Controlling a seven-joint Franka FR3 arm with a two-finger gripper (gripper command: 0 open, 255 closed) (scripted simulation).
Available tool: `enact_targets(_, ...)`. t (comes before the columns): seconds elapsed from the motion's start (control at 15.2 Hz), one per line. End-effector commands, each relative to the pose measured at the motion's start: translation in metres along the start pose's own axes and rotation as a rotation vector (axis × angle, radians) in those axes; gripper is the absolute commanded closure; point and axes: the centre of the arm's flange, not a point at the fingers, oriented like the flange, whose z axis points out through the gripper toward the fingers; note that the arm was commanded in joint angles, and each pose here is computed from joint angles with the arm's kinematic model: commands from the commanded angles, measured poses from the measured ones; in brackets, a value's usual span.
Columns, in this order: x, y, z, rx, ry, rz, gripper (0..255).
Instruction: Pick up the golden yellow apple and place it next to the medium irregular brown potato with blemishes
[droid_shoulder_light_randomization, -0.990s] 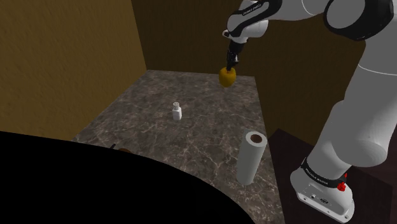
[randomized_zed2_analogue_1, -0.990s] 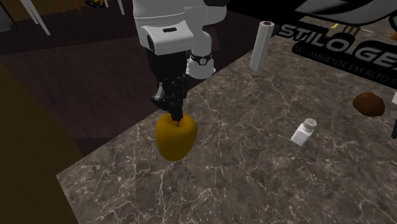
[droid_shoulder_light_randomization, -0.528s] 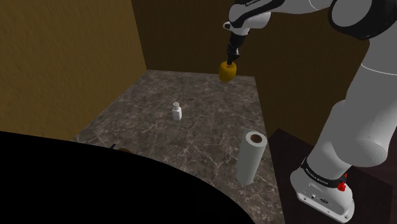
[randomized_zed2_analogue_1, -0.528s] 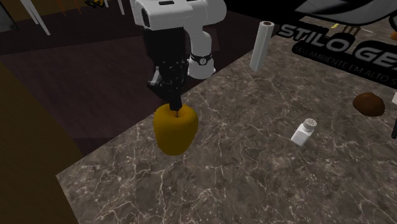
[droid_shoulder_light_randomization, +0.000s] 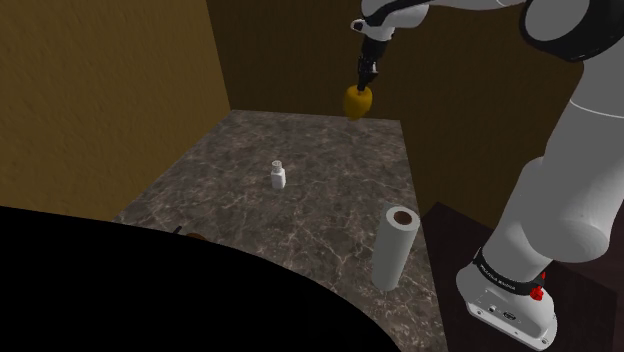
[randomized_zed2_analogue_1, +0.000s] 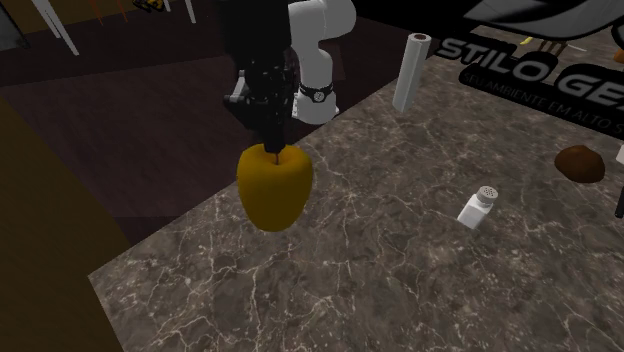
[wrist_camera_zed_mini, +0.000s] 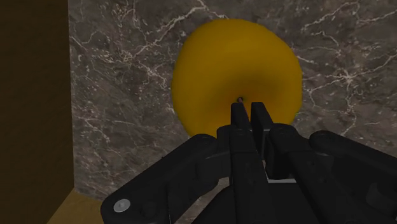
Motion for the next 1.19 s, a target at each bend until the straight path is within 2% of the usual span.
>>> enact_targets(0.0, 0.000, 0.001, -0.011, 0.000, 0.000, 0.000, 255)
enact_targets(0.86, 0.009, 0.012, -0.074, 0.000, 0.000, 0.000, 255)
enact_targets(1.12, 0.054, -0.016, -0.073, 0.000, 0.000, 0.000, 255)
